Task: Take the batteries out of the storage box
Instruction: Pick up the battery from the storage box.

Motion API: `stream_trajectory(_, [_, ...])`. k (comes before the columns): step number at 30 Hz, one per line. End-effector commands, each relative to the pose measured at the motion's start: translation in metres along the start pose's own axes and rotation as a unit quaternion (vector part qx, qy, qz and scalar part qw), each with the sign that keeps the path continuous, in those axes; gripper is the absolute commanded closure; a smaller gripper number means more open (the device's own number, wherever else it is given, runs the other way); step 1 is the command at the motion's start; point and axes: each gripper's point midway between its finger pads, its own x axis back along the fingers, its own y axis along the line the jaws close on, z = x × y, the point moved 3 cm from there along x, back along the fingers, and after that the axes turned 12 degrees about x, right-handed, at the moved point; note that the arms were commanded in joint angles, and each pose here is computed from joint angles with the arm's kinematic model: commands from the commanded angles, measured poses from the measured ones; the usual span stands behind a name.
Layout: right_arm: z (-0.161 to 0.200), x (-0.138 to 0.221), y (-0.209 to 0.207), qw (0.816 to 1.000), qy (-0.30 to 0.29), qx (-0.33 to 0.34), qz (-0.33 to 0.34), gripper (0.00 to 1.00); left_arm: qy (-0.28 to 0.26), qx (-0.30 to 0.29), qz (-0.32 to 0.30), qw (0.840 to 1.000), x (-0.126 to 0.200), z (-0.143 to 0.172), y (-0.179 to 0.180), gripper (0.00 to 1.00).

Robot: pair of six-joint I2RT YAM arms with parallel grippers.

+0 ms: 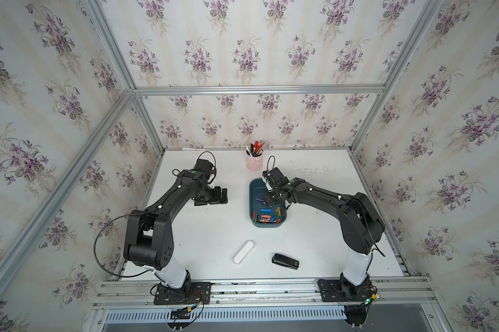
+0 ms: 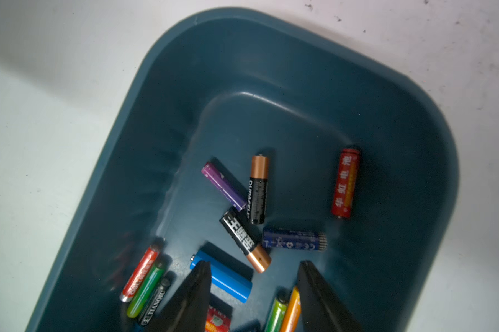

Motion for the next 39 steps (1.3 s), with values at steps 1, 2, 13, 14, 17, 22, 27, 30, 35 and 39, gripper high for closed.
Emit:
stream_trajectory(1, [0.001, -0.007, 0.006, 1.000, 0.011, 0.011, -0.014, 0.50, 0.001, -0.005, 0.015, 1.000, -0.003, -0.001, -0.003, 0.02])
stream_trajectory(2, [0.001, -0.009, 0.007, 1.000, 0.014, 0.012, -0.017, 0.51, 0.003, -0.005, 0.016, 1.000, -0.004, -0.001, -0.002, 0.02])
stream_trajectory(13, [0.008, -0.030, 0.014, 0.999, 0.040, 0.022, -0.026, 0.58, 0.010, -0.001, 0.019, 1.000, -0.009, 0.000, 0.000, 0.02])
stream_trajectory(14, [0.010, -0.031, 0.014, 0.999, 0.042, 0.022, -0.026, 0.59, 0.010, -0.002, 0.019, 1.000, -0.009, 0.000, 0.000, 0.02])
stream_trajectory(17, [0.012, -0.034, 0.013, 0.999, 0.045, 0.021, -0.021, 0.61, 0.012, -0.002, 0.018, 1.000, -0.010, 0.001, 0.002, 0.02])
stream_trajectory(22, [0.013, -0.036, 0.010, 0.999, 0.046, 0.020, -0.012, 0.65, 0.013, 0.000, 0.019, 1.000, -0.011, 0.000, 0.001, 0.02])
stream_trajectory(27, [0.014, -0.040, 0.011, 0.999, 0.049, 0.021, -0.011, 0.70, 0.014, -0.002, 0.022, 1.000, -0.010, 0.000, 0.000, 0.02])
stream_trajectory(30, [0.014, -0.040, 0.010, 0.998, 0.050, 0.020, -0.010, 0.72, 0.014, 0.000, 0.022, 1.000, -0.010, 0.001, 0.000, 0.02])
stream_trajectory(35, [0.015, -0.043, 0.011, 0.998, 0.052, 0.022, -0.011, 0.75, 0.014, 0.000, 0.025, 1.000, -0.009, 0.001, -0.001, 0.02])
stream_trajectory(39, [0.018, -0.047, 0.012, 0.998, 0.058, 0.022, -0.014, 0.76, 0.016, -0.003, 0.027, 0.999, -0.007, 0.002, -0.002, 0.03])
